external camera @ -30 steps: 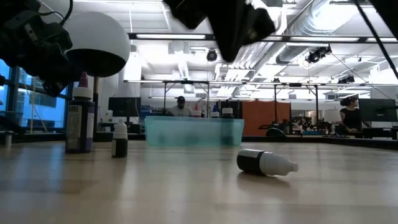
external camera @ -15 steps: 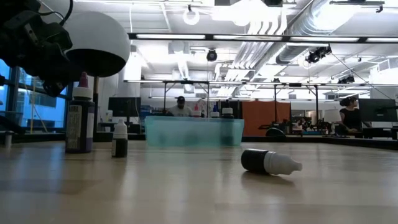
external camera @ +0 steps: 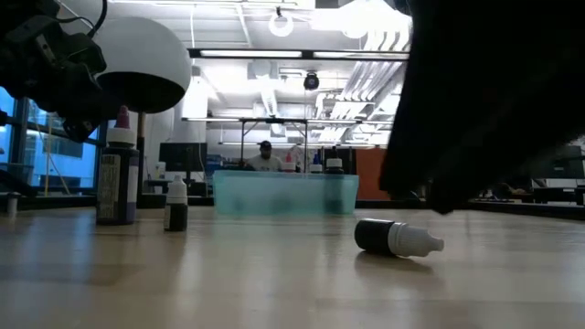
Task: Pick & Place food coloring
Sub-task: Put the small green dye bottle in the green bin
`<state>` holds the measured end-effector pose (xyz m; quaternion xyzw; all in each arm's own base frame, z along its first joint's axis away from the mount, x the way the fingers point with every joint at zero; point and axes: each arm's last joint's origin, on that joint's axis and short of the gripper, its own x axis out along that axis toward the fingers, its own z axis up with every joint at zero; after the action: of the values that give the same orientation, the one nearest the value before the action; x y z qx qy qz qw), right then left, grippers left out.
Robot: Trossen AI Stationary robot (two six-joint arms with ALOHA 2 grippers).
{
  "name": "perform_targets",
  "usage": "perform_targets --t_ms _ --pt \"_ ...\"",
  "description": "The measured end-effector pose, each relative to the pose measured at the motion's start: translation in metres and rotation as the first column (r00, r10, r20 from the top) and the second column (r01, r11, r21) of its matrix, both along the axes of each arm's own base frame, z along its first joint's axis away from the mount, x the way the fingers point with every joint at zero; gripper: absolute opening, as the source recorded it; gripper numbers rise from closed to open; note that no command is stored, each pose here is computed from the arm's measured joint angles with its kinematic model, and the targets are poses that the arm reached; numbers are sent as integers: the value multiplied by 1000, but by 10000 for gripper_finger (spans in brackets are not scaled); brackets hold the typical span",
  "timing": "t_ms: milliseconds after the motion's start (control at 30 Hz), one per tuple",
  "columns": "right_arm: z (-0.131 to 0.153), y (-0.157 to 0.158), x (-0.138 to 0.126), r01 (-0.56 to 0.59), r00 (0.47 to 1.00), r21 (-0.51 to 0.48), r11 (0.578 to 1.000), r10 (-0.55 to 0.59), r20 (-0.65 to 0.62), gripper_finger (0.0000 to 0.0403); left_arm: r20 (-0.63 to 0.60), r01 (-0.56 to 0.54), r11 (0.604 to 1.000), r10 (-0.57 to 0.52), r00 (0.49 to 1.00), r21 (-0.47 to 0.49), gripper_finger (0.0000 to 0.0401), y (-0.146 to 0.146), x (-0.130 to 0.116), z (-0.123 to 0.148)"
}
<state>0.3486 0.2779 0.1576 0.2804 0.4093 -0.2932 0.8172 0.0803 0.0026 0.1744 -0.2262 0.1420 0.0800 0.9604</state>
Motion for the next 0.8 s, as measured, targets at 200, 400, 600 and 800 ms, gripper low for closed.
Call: perform_targets --t_ms 200,400,600,800 --pt "-21 -3 -11 4 1000 -31 1000 -4 -21 193 0 0 1000 0 1000 0 0 0 0 0" --pt "-36 -8 -19 14 1000 -48 999 -15 -23 193 0 0 1000 0 1000 0 0 0 0 0" --pt "-47 -9 -21 8 999 -46 999 -6 41 193 0 0 1000 0 1000 0 0 0 0 0" --pt "-48 -10 -17 -10 998 -83 996 16 68 193 0 0 1000 0 1000 0 0 0 0 0"
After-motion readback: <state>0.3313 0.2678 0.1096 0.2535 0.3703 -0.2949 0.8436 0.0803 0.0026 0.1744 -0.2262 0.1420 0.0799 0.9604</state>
